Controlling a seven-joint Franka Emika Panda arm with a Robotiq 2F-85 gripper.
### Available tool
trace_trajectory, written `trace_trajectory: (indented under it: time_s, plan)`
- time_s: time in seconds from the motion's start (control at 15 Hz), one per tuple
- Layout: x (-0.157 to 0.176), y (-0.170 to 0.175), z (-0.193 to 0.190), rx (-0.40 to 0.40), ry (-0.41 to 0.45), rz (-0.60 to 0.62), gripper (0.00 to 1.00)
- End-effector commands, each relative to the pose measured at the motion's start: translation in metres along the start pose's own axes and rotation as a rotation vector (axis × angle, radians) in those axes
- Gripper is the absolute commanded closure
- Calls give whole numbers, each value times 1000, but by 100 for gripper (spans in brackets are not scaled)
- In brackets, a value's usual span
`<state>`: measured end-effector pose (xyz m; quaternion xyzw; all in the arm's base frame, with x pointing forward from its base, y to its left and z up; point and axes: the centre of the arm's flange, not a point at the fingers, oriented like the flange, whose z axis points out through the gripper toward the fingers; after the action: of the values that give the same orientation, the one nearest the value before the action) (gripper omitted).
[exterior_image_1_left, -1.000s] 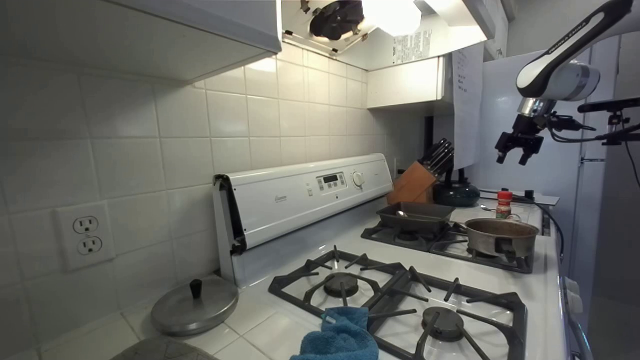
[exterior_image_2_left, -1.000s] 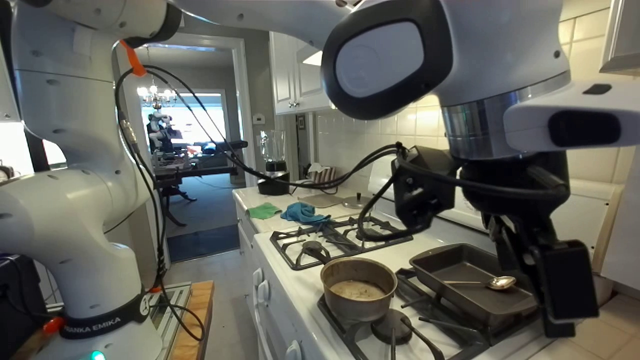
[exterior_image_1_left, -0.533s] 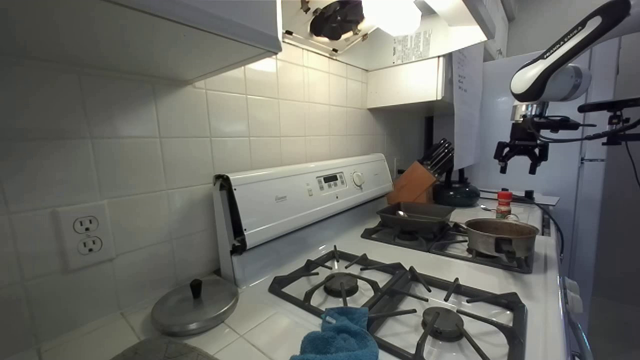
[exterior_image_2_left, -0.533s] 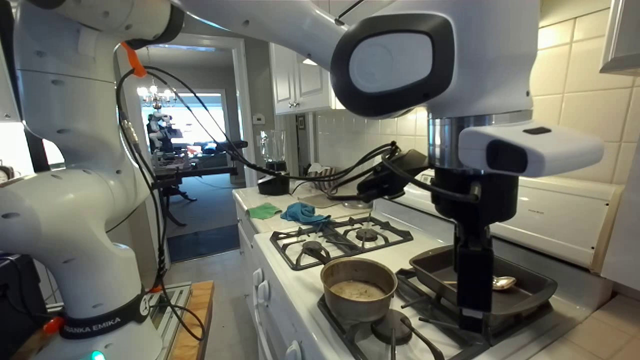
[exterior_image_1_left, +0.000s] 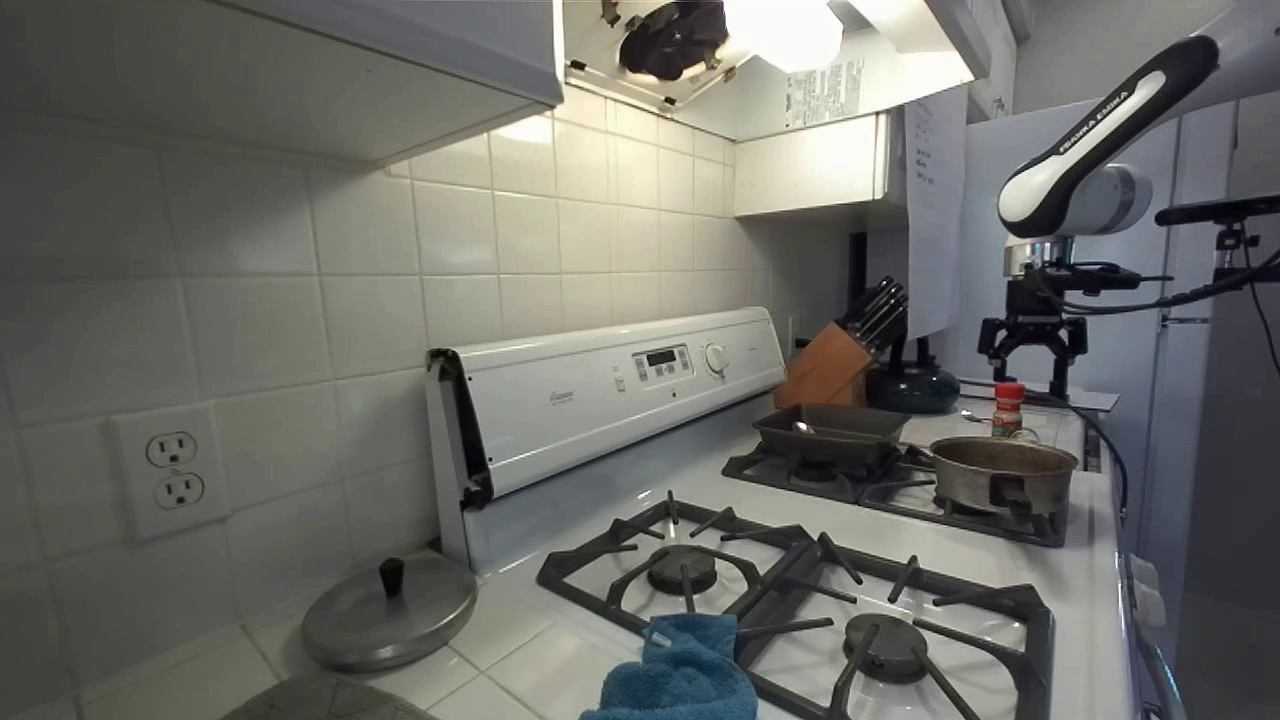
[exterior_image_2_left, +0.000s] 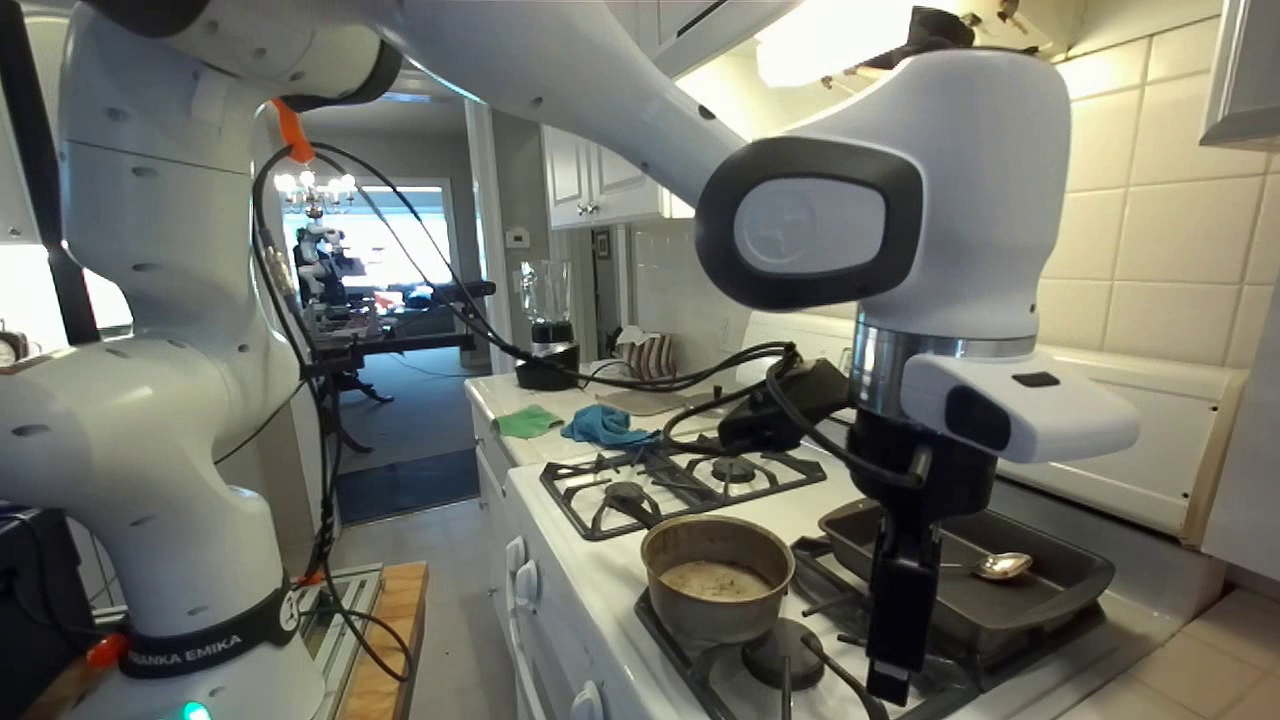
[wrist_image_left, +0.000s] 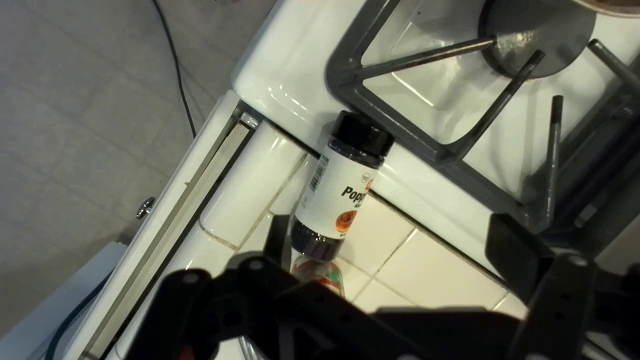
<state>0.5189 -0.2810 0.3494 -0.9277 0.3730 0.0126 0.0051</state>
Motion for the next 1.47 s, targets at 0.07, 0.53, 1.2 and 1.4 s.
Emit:
trace_trajectory:
  time_s: [0.07, 0.53, 1.2, 1.4]
  plan:
    - [-1, -4, 7, -6, -11, -6, 0]
    - [-1, -6, 33, -15, -36, 29, 0]
    - [-13, -24, 83, -50, 36, 0, 0]
    - [-17, -28, 91, -67, 51, -24, 0]
